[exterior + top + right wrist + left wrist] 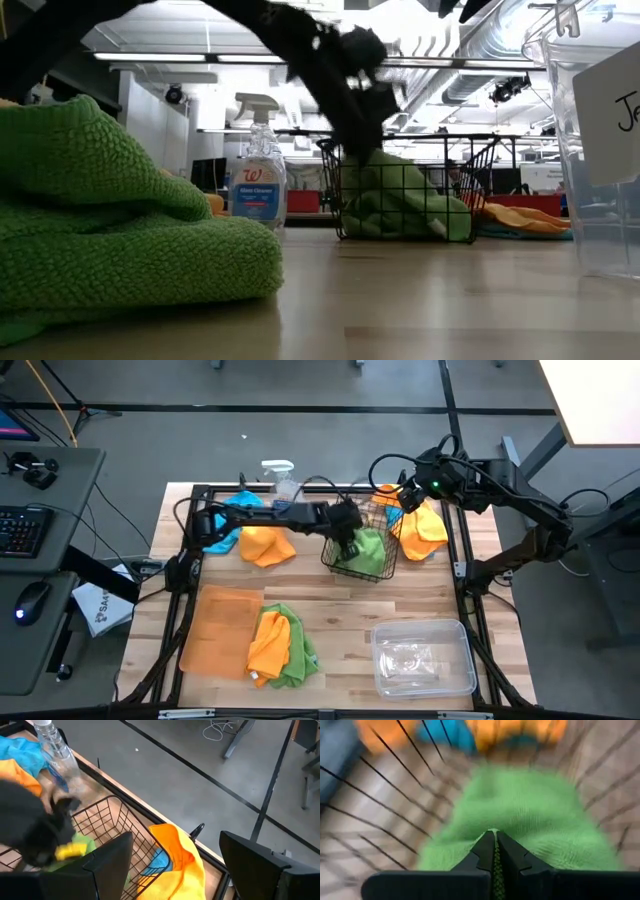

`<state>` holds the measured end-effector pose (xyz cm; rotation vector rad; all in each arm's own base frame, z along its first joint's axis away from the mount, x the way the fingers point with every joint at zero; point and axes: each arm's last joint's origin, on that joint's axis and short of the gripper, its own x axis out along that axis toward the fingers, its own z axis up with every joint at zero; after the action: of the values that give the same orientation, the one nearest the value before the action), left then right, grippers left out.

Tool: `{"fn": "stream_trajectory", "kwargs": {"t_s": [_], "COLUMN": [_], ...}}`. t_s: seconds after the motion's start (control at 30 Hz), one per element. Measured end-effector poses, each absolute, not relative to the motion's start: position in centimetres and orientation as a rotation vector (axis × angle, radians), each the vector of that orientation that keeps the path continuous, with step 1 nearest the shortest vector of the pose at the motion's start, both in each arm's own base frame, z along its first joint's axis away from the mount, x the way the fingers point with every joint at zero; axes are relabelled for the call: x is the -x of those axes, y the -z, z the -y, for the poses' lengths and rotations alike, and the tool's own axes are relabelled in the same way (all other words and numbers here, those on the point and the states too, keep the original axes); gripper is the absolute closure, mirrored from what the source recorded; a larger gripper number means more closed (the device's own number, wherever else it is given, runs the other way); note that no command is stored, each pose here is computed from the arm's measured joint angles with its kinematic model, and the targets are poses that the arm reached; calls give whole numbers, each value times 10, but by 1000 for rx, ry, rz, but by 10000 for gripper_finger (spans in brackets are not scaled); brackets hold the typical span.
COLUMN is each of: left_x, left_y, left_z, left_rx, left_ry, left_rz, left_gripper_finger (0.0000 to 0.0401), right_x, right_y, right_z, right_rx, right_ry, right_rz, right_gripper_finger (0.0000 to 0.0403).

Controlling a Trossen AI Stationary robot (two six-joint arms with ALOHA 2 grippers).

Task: Sort microfiber towel by color & place in baskets
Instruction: Adjust the green microfiber cloth into the bin

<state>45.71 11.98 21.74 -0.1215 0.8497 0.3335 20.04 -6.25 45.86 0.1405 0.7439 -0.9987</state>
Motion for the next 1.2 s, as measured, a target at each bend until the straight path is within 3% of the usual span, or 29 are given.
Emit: {"fn": "stream_trajectory", "kwargs": {"t_s": [0.37, 0.53, 0.7, 0.83, 0.97, 1.2], "left_x": [-415, -414, -428, -432, -432, -433], "left_y": [-299, -297, -268, -264, -269, -285], "left_z": [-125, -117, -99, -92, -92, -93], "left_rx": [130, 168, 280, 286, 206, 109], "left_ry": [-380, -324, -164, -160, -155, -152], "left_rz": [-747, -666, -563, -533, -524, -539], "left_gripper_finger": [400, 400, 400, 395, 357, 249], "right_x": [-203, -212, -219, -220, -221, -230], "right_y": [-456, -434, -402, -391, -387, -376], "right_z": [62, 62, 63, 63, 61, 59], "right_rx": [-146, -156, -150, -158, -186, -186], "right_ry": [968, 882, 865, 847, 768, 576], "right_rz": [-753, -861, -986, -1020, -1012, -998], "right_gripper_finger": [108, 108, 108, 108, 108, 108]}}
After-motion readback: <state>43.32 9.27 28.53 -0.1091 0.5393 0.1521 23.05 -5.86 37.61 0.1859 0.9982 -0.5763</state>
